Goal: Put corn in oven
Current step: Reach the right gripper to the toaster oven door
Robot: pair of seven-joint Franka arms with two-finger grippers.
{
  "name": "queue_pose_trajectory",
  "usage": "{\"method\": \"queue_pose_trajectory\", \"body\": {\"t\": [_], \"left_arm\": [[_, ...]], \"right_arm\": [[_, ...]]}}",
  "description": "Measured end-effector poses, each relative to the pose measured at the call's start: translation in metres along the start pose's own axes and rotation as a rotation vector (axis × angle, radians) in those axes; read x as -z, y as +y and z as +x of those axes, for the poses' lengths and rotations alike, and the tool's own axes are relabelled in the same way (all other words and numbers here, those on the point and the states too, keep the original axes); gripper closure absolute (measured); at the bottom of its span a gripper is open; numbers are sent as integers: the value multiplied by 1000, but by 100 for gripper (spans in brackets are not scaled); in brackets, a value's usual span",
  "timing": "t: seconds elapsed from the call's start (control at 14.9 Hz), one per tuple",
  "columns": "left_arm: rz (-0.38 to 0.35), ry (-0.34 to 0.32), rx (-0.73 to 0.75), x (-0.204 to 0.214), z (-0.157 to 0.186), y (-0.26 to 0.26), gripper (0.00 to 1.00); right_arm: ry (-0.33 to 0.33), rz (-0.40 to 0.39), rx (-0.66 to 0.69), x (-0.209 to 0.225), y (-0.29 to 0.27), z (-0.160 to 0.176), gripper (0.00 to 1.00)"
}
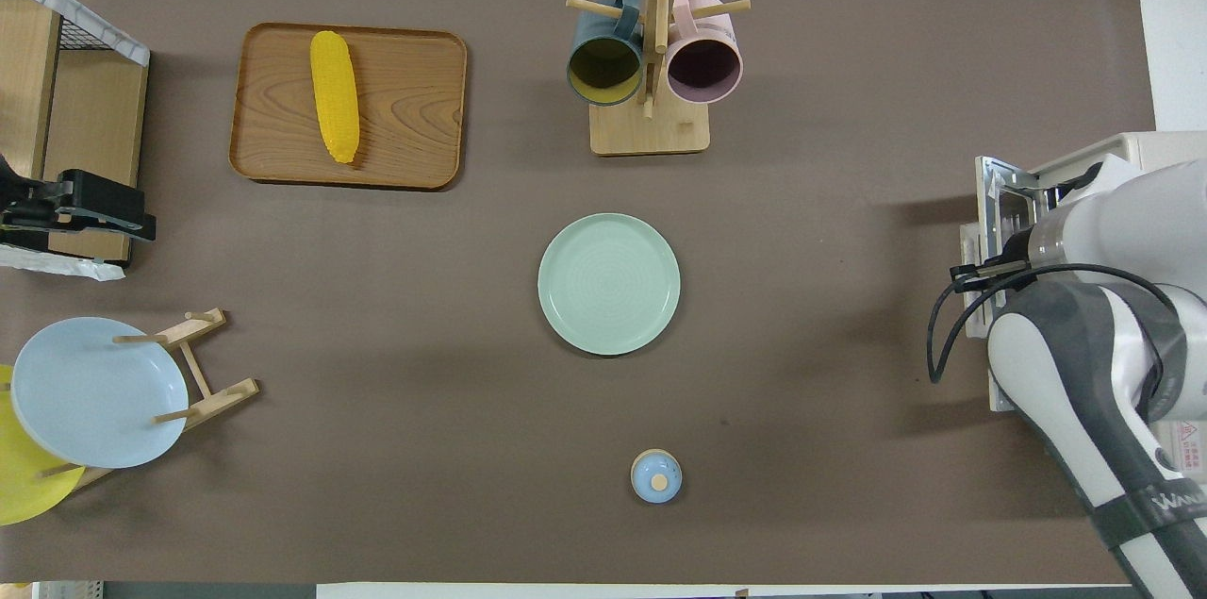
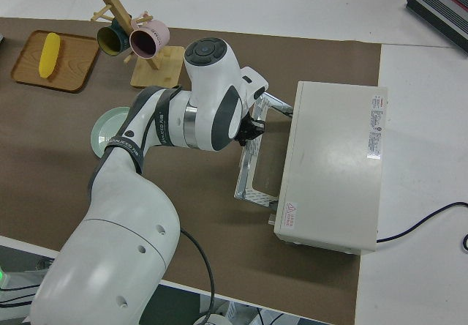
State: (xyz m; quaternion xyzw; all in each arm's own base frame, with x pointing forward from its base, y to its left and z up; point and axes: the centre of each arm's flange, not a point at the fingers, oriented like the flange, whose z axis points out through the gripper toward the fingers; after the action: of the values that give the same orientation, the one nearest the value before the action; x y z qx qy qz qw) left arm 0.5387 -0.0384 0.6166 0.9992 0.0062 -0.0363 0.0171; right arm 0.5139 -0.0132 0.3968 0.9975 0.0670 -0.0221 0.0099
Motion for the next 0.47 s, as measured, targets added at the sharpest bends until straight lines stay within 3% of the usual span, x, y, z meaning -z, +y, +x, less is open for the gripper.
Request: {"method": "queue_pose_trajectory", "body": {"t": [0.34, 0.47], "left_arm": [[0, 1, 0, 0, 0, 0, 0], [-3, 35, -1, 2, 4, 1, 0]], "right_arm": [[8, 15, 7, -37, -15, 5, 99], [24, 15, 10, -49, -19, 3, 99]]}}
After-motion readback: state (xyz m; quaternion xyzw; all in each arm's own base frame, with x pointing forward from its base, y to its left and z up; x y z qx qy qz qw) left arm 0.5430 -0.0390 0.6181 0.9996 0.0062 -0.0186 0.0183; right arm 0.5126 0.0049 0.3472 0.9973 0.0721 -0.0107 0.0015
